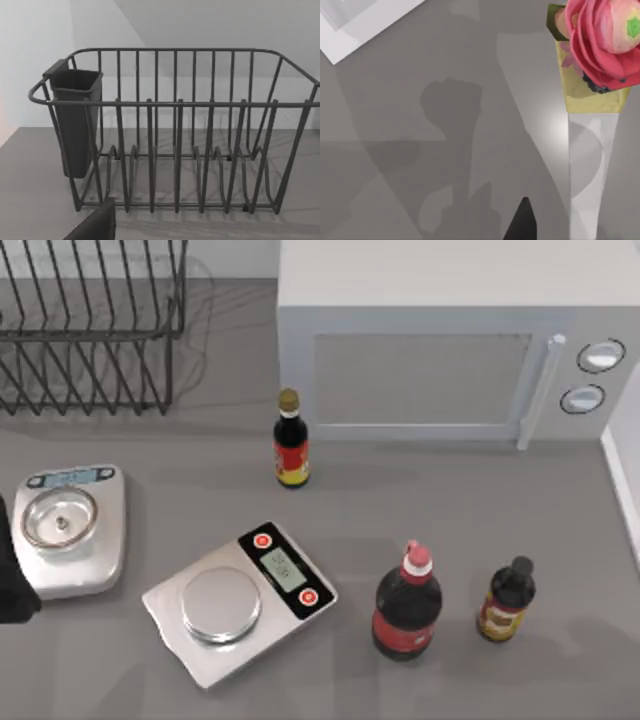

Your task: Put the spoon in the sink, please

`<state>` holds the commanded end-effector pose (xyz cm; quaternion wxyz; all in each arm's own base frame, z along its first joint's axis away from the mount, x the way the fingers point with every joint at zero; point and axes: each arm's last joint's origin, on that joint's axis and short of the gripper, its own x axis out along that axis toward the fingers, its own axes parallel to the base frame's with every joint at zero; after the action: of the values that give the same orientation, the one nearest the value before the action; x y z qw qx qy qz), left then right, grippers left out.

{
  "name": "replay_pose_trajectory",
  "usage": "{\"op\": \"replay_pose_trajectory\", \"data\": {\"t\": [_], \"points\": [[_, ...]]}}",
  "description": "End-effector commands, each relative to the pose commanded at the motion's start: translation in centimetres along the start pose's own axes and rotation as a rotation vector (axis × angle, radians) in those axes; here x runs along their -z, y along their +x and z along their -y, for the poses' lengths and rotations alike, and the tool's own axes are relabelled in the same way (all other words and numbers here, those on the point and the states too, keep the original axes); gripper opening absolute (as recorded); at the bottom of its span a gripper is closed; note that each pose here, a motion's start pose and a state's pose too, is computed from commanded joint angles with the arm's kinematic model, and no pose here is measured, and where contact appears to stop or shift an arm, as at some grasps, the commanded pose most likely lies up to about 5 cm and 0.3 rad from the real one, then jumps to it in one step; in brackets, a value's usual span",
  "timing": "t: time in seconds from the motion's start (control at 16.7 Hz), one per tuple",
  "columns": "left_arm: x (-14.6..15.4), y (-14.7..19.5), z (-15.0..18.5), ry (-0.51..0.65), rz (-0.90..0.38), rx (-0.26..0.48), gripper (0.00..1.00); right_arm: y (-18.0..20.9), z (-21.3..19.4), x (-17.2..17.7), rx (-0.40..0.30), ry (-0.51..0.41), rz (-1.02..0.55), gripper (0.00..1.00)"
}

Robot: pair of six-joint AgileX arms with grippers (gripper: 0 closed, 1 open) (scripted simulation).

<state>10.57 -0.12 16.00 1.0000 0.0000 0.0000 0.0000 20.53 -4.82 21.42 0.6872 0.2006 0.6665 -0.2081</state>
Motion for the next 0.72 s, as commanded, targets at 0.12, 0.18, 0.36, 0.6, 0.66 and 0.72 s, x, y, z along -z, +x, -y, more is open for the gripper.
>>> {"op": "replay_pose_trajectory", "data": {"t": [0.12, 0.18, 0.36, 0.6, 0.66, 0.72], "points": [[0.0, 0.0, 0.0, 0.000, 0.000, 0.000, 1.00, -0.4, -0.4, -1.0, 0.006, 0.006, -0.016, 0.00], [0.0, 0.0, 0.0, 0.000, 0.000, 0.000, 1.00, -0.6, -0.7, -1.8, 0.011, 0.009, -0.028, 0.00], [0.0, 0.0, 0.0, 0.000, 0.000, 0.000, 1.00, -1.6, -2.3, -5.5, 0.027, 0.015, -0.067, 0.00], [0.0, 0.0, 0.0, 0.000, 0.000, 0.000, 1.00, -3.0, -5.4, -12.3, 0.036, 0.014, -0.086, 0.00], [0.0, 0.0, 0.0, 0.000, 0.000, 0.000, 1.00, -3.1, -6.3, -14.0, 0.037, 0.015, -0.087, 0.00], [0.0, 0.0, 0.0, 0.000, 0.000, 0.000, 1.00, -3.1, -7.2, -15.8, 0.037, 0.015, -0.087, 0.00]]}}
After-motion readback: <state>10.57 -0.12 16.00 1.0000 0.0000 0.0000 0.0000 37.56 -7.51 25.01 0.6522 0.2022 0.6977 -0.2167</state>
